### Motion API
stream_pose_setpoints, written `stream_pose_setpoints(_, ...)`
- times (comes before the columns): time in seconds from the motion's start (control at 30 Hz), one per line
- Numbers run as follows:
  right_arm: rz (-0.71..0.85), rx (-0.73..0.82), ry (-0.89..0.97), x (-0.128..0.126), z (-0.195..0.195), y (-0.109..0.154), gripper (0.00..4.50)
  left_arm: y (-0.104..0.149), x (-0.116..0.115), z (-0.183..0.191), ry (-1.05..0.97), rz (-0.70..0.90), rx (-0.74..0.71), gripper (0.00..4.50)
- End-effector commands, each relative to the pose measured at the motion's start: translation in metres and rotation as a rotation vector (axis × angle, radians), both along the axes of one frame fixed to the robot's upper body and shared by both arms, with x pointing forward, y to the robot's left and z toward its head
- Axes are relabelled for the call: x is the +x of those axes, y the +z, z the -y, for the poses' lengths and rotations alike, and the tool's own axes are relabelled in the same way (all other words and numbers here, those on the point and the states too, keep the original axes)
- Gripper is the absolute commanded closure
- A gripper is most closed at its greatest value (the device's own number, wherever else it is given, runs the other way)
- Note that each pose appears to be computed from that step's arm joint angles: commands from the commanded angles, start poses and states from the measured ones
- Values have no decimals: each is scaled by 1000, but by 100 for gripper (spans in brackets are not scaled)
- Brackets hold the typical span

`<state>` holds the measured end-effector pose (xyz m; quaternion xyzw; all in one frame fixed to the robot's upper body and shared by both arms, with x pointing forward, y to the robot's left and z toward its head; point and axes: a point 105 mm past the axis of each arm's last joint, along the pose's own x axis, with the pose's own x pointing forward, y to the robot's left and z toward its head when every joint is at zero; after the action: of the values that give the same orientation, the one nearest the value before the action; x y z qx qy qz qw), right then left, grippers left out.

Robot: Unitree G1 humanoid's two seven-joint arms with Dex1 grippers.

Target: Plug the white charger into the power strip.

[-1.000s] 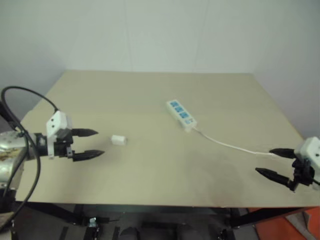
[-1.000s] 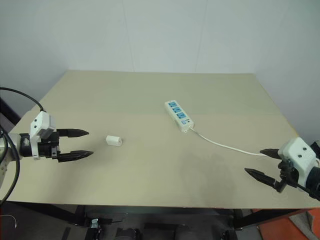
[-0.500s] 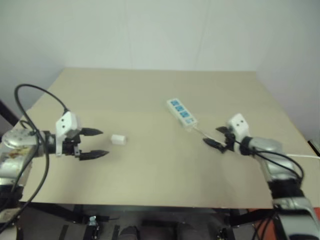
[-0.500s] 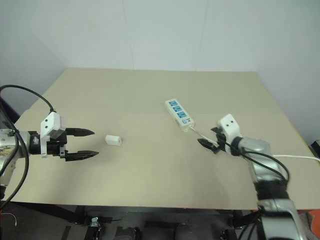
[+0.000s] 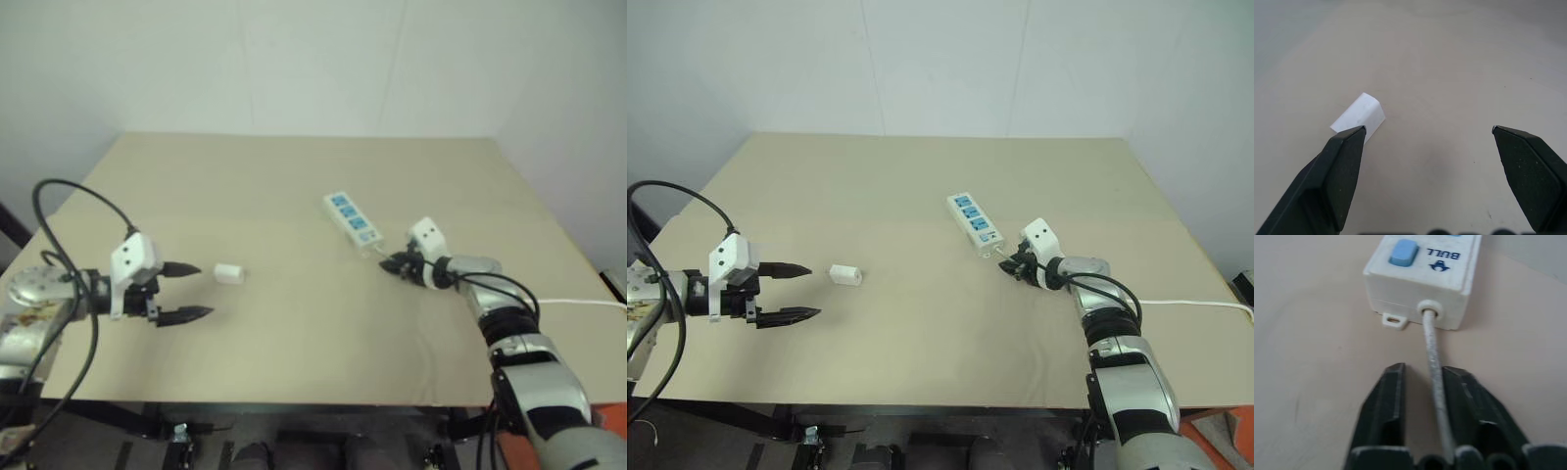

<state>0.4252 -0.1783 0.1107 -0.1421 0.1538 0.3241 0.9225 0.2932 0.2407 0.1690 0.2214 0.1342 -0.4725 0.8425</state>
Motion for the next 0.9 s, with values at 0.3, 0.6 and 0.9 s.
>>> stream_pose_setpoints(0.3,169,-19,179,-51,0,41,447,18,4,4,-21,90,18,0)
stream_pose_setpoints(0.6,67,-57,112,-105,25,0,377,12,5,4,-37,70,17,0)
stream_pose_setpoints(0.9,202,12,-4,-108,17,0,75,21,17,15,-78,109,7,0)
